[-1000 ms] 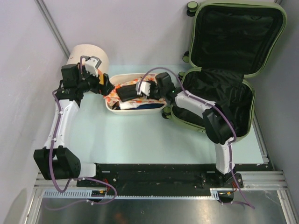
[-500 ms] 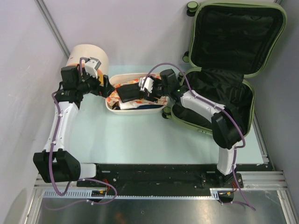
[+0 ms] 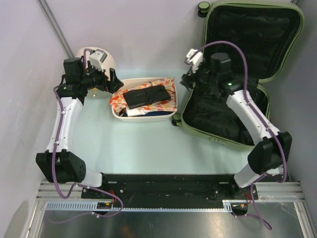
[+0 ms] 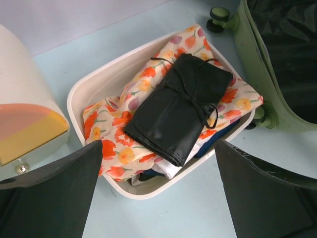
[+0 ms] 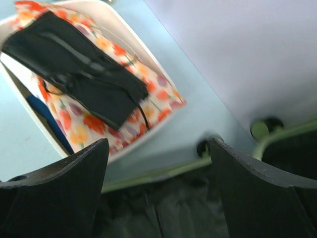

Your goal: Open, take out, and arrange the luggage

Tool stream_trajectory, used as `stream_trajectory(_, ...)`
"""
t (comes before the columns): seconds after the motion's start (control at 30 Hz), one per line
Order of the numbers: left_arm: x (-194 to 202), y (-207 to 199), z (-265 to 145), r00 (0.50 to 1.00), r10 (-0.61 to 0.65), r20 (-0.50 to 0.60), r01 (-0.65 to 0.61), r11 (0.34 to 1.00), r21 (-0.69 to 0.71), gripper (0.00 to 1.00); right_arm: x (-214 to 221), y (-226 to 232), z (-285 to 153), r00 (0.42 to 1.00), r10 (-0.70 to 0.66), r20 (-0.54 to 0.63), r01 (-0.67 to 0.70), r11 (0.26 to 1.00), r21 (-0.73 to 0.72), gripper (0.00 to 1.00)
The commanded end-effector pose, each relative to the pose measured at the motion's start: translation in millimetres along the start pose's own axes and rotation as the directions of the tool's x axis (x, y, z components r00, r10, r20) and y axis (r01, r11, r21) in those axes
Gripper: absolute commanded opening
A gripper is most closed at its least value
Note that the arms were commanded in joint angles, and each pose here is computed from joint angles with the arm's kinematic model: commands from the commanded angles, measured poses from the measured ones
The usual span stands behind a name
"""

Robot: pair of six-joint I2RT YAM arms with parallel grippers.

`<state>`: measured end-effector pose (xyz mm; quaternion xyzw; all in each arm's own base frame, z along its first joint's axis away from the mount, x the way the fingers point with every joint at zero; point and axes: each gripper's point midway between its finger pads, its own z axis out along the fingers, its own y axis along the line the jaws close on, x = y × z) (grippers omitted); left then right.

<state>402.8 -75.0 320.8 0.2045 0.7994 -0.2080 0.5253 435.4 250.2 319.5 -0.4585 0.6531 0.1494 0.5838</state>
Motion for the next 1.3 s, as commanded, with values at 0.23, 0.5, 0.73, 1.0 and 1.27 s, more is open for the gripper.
stream_trajectory(0.23,69.4,-59.1,36.0,0.963,0.157,-0.217,-0.138,0.986,0.098,1.0,111.1,11.5,-137.8,0.865,0.398,-0.305,-0.38,0.917,0.119,0.87)
stream_trajectory(0.5,87.5,-50.2,29.4,0.962,0.034,-0.272,-0.047,0.998,-0.042,1.0,166.7,4.4,-176.9,0.729,0.638,-0.249,-0.555,0.763,0.332,0.89)
stream_trajectory(0.73,111.7,-45.3,7.2,0.956,-0.014,-0.294,-0.022,0.993,-0.12,1.0,188.7,-7.0,-192.0,0.678,0.724,-0.127,-0.613,0.653,0.446,0.93)
stream_trajectory(1.0,113.3,-39.1,-6.8,0.961,-0.074,-0.266,0.027,0.984,-0.175,1.0,183.0,-4.0,-192.8,0.711,0.694,-0.112,-0.599,0.681,0.421,0.94)
stream_trajectory(1.27,99.5,-32.3,-12.2,0.97,-0.068,-0.232,0.018,0.977,-0.212,1.0,165.0,-6.5,-190.3,0.758,0.648,-0.078,-0.572,0.717,0.4,0.95)
